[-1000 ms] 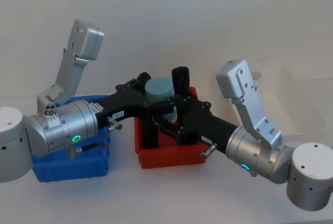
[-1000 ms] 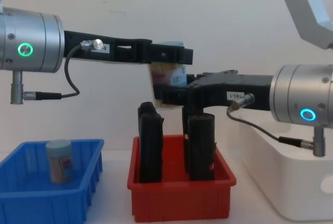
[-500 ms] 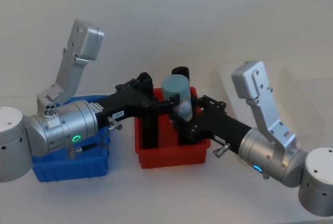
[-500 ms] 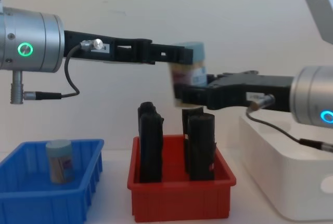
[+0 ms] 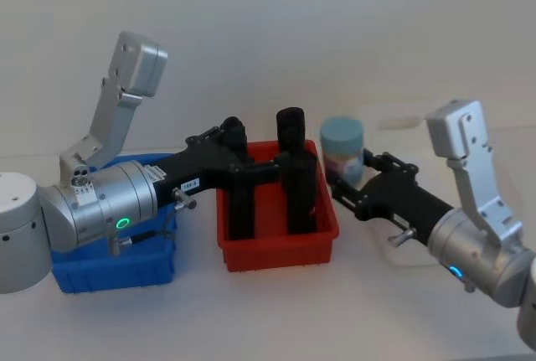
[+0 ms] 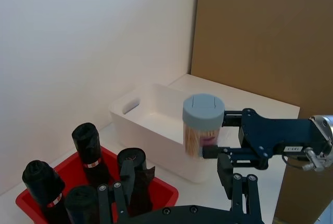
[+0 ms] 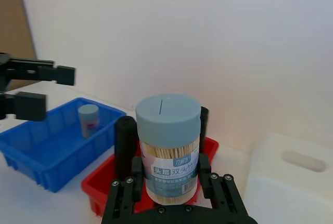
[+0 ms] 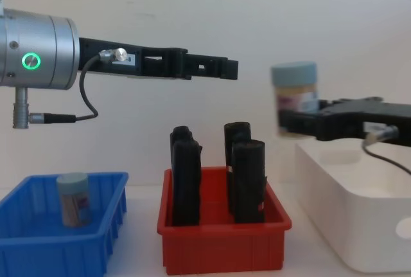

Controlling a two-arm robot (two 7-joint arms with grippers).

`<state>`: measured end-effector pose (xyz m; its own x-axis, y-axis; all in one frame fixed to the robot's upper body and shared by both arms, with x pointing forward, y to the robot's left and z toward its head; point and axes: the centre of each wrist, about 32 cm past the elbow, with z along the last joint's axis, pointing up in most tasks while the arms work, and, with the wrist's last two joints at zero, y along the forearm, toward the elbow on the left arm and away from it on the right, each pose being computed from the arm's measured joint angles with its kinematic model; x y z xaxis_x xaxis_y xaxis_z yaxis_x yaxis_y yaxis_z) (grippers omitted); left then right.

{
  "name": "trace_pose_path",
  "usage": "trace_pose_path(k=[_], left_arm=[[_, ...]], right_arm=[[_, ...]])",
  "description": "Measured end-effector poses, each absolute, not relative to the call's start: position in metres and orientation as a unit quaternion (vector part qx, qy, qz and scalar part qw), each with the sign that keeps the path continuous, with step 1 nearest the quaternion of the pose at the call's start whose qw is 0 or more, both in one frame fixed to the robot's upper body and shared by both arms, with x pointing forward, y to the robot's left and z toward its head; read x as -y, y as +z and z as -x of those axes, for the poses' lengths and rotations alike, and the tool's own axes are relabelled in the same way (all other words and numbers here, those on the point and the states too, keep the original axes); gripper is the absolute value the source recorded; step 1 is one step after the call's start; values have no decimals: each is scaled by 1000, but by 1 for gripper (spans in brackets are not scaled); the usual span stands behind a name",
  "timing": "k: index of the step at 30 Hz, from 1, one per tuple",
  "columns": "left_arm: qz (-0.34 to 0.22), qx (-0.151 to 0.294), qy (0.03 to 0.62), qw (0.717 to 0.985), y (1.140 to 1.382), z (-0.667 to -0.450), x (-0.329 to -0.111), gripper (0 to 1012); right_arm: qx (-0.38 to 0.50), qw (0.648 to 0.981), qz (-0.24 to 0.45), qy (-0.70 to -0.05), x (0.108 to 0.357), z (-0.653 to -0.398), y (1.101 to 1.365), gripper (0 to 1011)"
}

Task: Pick the cotton swabs from the blue box and place them into the white box.

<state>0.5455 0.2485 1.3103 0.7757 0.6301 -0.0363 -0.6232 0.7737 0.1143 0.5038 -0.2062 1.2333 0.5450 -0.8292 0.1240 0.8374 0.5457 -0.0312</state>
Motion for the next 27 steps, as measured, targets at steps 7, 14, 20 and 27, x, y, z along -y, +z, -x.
trace_pose_path(k=[7,14,20,27], left_arm=[[-48,-36,333,941,1310,-545,-249,1004],[-48,-36,333,941,1310,-545,-249,1004],[-48,-36,333,941,1310,-545,-249,1004],[-48,-36,333,941,1310,-545,-249,1004]], right_arm=[[41,851,43,-522,226,-504,1229,618],[32,828,50,-558,243,-508,1225,618],[21,814,61,-577,253,-517,1221,618],[11,809,71,-584,258,-527,1216,618]])
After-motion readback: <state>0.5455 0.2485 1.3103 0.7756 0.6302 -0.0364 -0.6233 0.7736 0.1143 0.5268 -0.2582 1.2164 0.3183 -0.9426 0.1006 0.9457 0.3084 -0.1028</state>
